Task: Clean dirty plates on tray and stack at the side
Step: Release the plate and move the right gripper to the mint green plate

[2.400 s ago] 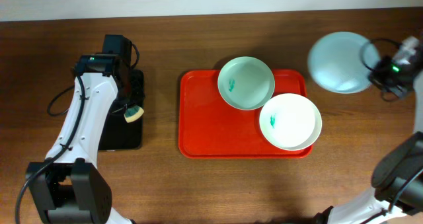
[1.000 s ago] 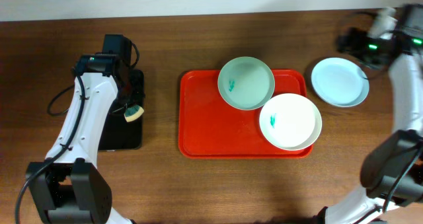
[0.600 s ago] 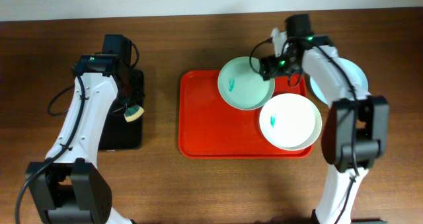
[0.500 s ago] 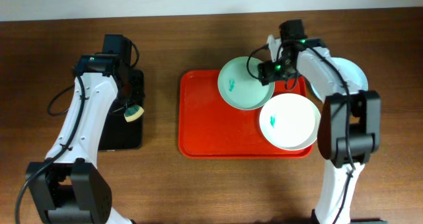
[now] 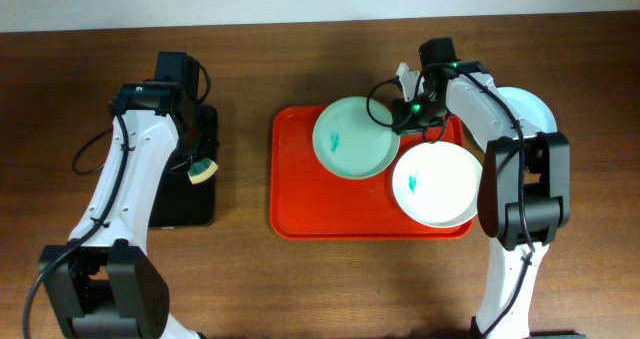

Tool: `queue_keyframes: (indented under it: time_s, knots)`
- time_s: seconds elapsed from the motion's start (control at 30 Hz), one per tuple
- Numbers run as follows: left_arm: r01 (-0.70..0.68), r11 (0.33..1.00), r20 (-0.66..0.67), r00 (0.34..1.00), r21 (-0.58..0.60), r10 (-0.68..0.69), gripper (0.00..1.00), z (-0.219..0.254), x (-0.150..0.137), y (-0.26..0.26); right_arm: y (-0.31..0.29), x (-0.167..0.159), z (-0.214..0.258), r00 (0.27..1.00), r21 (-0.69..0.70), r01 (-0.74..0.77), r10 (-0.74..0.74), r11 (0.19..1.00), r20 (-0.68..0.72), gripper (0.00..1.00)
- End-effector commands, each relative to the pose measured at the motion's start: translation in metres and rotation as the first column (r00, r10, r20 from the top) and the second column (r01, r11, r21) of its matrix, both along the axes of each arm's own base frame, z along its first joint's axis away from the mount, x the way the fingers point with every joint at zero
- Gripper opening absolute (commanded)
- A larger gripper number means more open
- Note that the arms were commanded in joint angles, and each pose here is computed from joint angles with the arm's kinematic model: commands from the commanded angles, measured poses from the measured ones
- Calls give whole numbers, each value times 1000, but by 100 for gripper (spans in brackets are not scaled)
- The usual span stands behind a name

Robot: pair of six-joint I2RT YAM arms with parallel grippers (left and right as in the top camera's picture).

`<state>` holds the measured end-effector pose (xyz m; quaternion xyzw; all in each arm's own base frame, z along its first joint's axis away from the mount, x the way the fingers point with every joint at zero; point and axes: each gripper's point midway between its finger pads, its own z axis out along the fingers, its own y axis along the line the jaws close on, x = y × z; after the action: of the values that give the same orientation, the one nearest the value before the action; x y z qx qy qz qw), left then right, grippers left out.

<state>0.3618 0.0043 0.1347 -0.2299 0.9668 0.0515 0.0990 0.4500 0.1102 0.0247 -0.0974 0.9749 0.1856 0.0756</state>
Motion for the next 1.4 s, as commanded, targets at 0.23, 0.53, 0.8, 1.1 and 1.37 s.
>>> queue_keyframes:
  time_s: [0.23,0.53,0.8,1.1,1.37]
  knots:
    - [17,1000,37,999,-18,-16,0,5,8,-3,54,-58,-1,979,-33,-115,107,993,-174,4]
    - [-57,995,134,990,76,46,0,6,30,31,44,-60,-13,985,-224,-80,43,971,-165,4]
    - [-117,987,65,992,108,110,0,-49,37,60,43,-53,-14,990,-236,-73,41,969,-137,13]
    - [-122,985,-37,991,125,127,0,-111,41,68,43,-53,-14,990,-235,-74,42,969,-136,19]
    - [-117,978,-80,988,172,133,21,-126,37,75,43,-53,-14,990,-235,-73,42,969,-136,20]
